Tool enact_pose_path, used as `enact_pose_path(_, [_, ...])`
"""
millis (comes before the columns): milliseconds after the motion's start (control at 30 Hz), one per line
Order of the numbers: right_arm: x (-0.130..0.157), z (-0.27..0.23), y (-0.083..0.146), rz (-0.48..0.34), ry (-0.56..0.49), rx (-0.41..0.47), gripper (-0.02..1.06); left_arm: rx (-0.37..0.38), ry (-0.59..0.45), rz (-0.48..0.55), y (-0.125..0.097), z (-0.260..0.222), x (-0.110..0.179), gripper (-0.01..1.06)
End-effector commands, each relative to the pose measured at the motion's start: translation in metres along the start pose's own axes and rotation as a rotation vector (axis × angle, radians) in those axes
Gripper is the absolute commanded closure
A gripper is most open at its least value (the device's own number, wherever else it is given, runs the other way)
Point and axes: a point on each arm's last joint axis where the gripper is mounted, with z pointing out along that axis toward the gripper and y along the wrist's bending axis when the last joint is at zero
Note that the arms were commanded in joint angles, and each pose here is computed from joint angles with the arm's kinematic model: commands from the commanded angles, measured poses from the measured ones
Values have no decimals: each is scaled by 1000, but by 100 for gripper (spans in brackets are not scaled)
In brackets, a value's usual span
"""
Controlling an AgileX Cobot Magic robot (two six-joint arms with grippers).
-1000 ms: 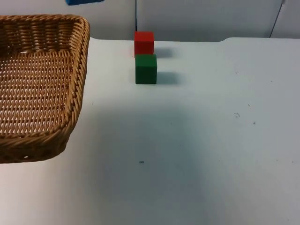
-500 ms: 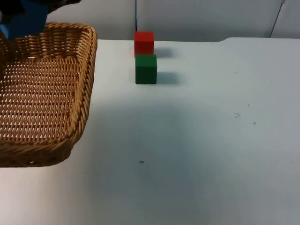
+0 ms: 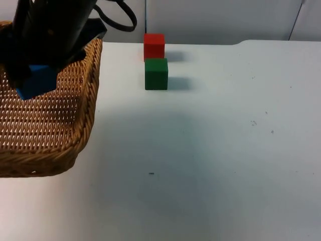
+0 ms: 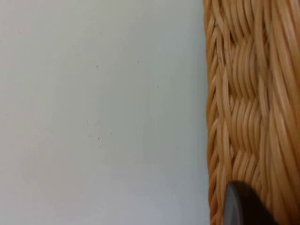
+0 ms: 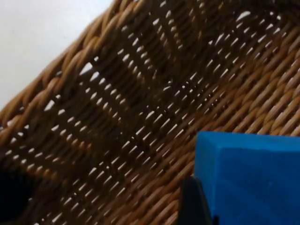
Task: Pick up the basket with the left hand and place the blue cube into the basket with the right hand.
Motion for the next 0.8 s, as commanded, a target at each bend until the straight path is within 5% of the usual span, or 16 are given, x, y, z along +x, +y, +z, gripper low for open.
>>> enact_pose_path(0, [-3,-3,3,-20,-14,-4,105,31,-18,-15,-5,-1,-3,105])
enact_pose_path(300, [7,13,2,-18,33,-2,98,35,-19,-17,-5,-1,-3,105])
enact_pose_path(433, [7,15,1,-33,34,1,69,35,-19,-17,-5,-1,-3,105])
enact_pose_path(467, [7,15,1,-33,34,1,69,35,-19,-17,-5,-1,-3,105])
enact_pose_path(567, [3,9,2,-33,11,-1,27,33,-18,-16,-5,-1,-3,105])
enact_pose_path(600, [3,9,2,-33,11,-1,27,33,-18,-16,-5,-1,-3,105])
enact_pose_path(667, [-3,-1,3,-33,-13,-4,3,32,-19,-16,-5,-1,-3,105])
enact_pose_path(767, [-17,-24,3,-44,-61,2,-1,32,-19,-16,-5,-1,-3,105])
